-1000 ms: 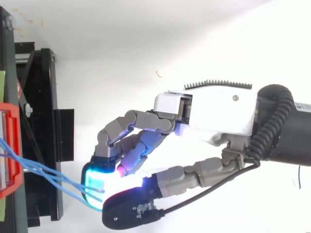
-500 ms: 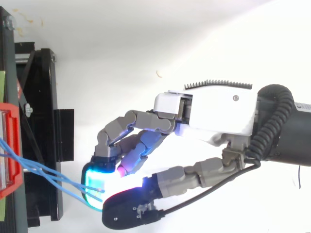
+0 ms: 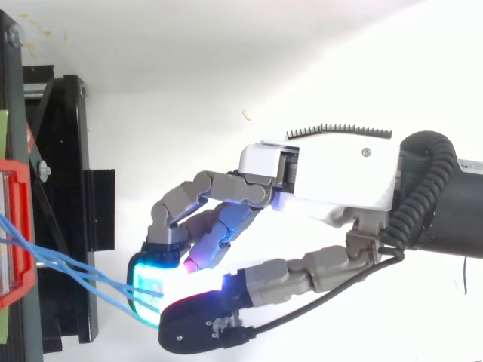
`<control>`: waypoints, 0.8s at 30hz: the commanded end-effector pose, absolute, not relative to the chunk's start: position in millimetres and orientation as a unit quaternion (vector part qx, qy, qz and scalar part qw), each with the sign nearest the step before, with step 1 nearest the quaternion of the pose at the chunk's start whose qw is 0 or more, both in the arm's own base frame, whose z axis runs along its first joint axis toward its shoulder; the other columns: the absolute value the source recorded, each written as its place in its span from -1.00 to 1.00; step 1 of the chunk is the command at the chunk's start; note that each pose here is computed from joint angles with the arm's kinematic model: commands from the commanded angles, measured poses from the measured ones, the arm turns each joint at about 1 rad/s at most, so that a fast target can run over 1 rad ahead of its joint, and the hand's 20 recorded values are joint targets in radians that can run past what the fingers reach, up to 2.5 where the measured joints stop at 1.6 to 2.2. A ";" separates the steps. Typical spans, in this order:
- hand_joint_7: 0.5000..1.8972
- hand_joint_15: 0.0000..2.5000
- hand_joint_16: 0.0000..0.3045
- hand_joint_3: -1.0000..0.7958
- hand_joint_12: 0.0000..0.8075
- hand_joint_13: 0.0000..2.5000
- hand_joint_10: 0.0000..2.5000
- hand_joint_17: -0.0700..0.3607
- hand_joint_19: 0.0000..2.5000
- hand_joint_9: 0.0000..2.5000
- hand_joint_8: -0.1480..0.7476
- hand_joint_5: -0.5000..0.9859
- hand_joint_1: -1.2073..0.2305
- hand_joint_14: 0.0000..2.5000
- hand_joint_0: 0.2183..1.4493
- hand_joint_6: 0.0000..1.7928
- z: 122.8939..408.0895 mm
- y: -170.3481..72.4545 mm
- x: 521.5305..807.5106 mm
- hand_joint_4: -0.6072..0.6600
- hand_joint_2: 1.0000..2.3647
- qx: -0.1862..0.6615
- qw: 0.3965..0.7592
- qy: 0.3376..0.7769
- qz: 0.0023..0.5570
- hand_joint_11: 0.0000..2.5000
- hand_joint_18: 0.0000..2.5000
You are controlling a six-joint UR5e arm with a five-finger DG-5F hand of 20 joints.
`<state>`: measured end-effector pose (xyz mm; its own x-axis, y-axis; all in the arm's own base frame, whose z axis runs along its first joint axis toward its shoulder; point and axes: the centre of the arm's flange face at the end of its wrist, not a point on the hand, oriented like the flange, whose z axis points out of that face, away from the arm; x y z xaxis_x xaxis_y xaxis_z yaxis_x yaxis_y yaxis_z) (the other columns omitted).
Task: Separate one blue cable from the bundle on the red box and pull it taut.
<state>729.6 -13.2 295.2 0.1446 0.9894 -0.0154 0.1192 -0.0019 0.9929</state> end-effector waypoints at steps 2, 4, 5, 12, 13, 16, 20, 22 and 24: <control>-0.28 -0.81 -0.55 0.25 0.12 -0.51 -0.99 0.04 -0.61 -0.18 0.10 -0.51 -0.42 -1.00 -0.41 -0.04 295.8 -13.1 729.5 -0.05 -0.87 0.562 0.506 0.493 0.430 -0.47 -0.46; -0.29 -0.80 -0.55 0.26 0.12 -0.51 -0.99 0.04 -0.61 -0.19 0.10 -0.51 -0.42 -1.00 -0.41 -0.04 295.8 -13.1 729.5 -0.05 -0.88 0.562 0.506 0.493 0.430 -0.47 -0.46; -0.29 -0.80 -0.55 0.26 0.12 -0.51 -0.99 0.04 -0.61 -0.19 0.10 -0.51 -0.42 -1.00 -0.41 -0.04 295.8 -13.1 729.5 -0.06 -0.88 0.562 0.506 0.493 0.430 -0.46 -0.46; -0.29 -0.81 -0.55 0.26 0.12 -0.51 -0.99 0.04 -0.61 -0.19 0.10 -0.51 -0.42 -1.00 -0.41 -0.04 296.6 -12.9 730.0 -0.06 -0.88 0.564 0.504 0.490 0.434 -0.46 -0.46; -0.29 -0.80 -0.55 0.26 0.12 -0.51 -0.99 0.04 -0.61 -0.19 0.11 -0.51 -0.42 -1.00 -0.41 -0.04 295.7 -13.5 729.3 -0.06 -0.88 0.566 0.504 0.488 0.432 -0.47 -0.46; -0.29 -0.81 -0.55 0.26 0.11 -0.52 -0.99 0.04 -0.62 -0.20 0.09 -0.51 -0.41 -1.00 -0.41 -0.04 295.7 -16.5 729.3 -0.07 -0.87 0.566 0.505 0.489 0.431 -0.48 -0.46; -0.29 -0.83 -0.55 0.26 0.11 -0.53 -0.99 0.04 -0.62 -0.23 0.08 -0.51 -0.41 -1.00 -0.42 -0.04 295.0 -16.9 726.6 -0.08 -0.86 0.560 0.508 0.506 0.415 -0.52 -0.47; -0.28 -0.84 -0.55 0.26 0.11 -0.54 -0.99 0.04 -0.63 -0.26 0.06 -0.51 -0.41 -1.00 -0.42 -0.04 296.0 -14.8 721.1 -0.08 -0.85 0.552 0.510 0.531 0.392 -0.56 -0.48; -0.29 -0.85 -0.55 0.25 0.11 -0.55 -0.99 0.04 -0.63 -0.29 0.06 -0.51 -0.41 -1.00 -0.43 -0.04 295.8 -15.9 716.1 -0.08 -0.83 0.538 0.514 0.561 0.363 -0.59 -0.48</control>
<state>723.0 -15.8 295.7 0.1333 0.9869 -0.0911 0.1743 0.0671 0.9824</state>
